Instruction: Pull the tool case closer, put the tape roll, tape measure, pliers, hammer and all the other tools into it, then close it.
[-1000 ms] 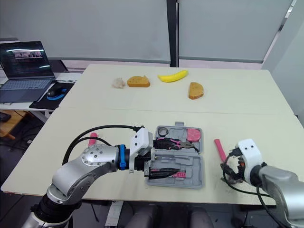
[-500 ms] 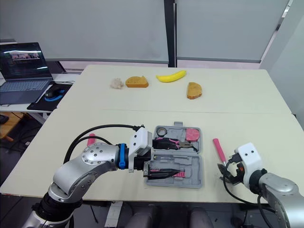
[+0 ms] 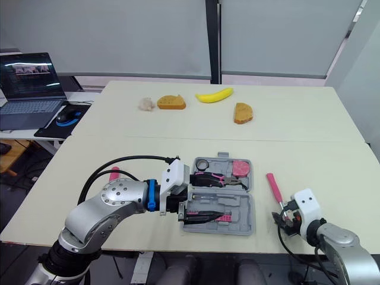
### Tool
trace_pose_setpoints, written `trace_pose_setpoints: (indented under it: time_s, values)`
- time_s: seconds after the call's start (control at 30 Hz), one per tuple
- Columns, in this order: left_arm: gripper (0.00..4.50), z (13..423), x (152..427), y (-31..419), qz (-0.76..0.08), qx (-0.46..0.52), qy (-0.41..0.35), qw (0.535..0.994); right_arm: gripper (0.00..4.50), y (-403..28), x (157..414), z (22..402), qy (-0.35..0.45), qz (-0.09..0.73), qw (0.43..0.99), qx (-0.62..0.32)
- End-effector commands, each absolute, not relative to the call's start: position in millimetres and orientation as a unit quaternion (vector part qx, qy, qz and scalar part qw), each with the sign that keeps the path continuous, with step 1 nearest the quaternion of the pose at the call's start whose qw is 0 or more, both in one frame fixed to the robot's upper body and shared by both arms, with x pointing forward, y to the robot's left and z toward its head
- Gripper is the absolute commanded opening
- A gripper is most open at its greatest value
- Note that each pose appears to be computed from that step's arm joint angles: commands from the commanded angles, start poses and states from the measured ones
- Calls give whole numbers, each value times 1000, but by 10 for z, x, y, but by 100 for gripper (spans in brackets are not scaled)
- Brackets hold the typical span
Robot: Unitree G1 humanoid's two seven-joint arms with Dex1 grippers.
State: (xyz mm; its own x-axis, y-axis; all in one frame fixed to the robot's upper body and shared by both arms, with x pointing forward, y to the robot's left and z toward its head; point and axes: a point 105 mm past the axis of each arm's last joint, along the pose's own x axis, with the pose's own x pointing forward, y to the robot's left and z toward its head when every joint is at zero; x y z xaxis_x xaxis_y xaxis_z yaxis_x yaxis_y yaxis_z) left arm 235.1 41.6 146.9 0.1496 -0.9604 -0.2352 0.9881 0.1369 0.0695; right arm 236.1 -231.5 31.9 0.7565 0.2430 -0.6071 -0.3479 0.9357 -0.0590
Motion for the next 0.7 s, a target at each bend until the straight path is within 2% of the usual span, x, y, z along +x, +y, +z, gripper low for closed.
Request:
trace_pose_setpoints:
  time_s: [0.03, 0.1, 0.23, 0.37, 0.47, 0.6, 0.7]
  values:
    - [450, 1527, 2328, 408, -653, 108, 50, 748, 429, -2371, 2362, 325, 306, 148, 936, -95]
    - [450, 1522, 2329, 408, -653, 109, 50, 748, 392, -2374, 2350, 286, 310, 147, 934, -96]
    - [450, 1521, 2332, 411, -653, 108, 50, 748, 258, -2401, 2336, 233, 315, 138, 935, -87]
    - [450, 1512, 2338, 419, -651, 108, 51, 749, 172, -2411, 2317, 180, 322, 141, 931, -95]
    - [450, 1497, 2341, 436, -648, 110, 54, 752, 104, -2437, 2274, 121, 329, 154, 921, -142]
    - [450, 1489, 2345, 447, -645, 109, 54, 754, 37, -2507, 2253, 118, 327, 139, 923, -147]
    - [450, 1475, 2337, 447, -645, 107, 55, 755, 28, -2517, 2258, 137, 321, 132, 927, -141]
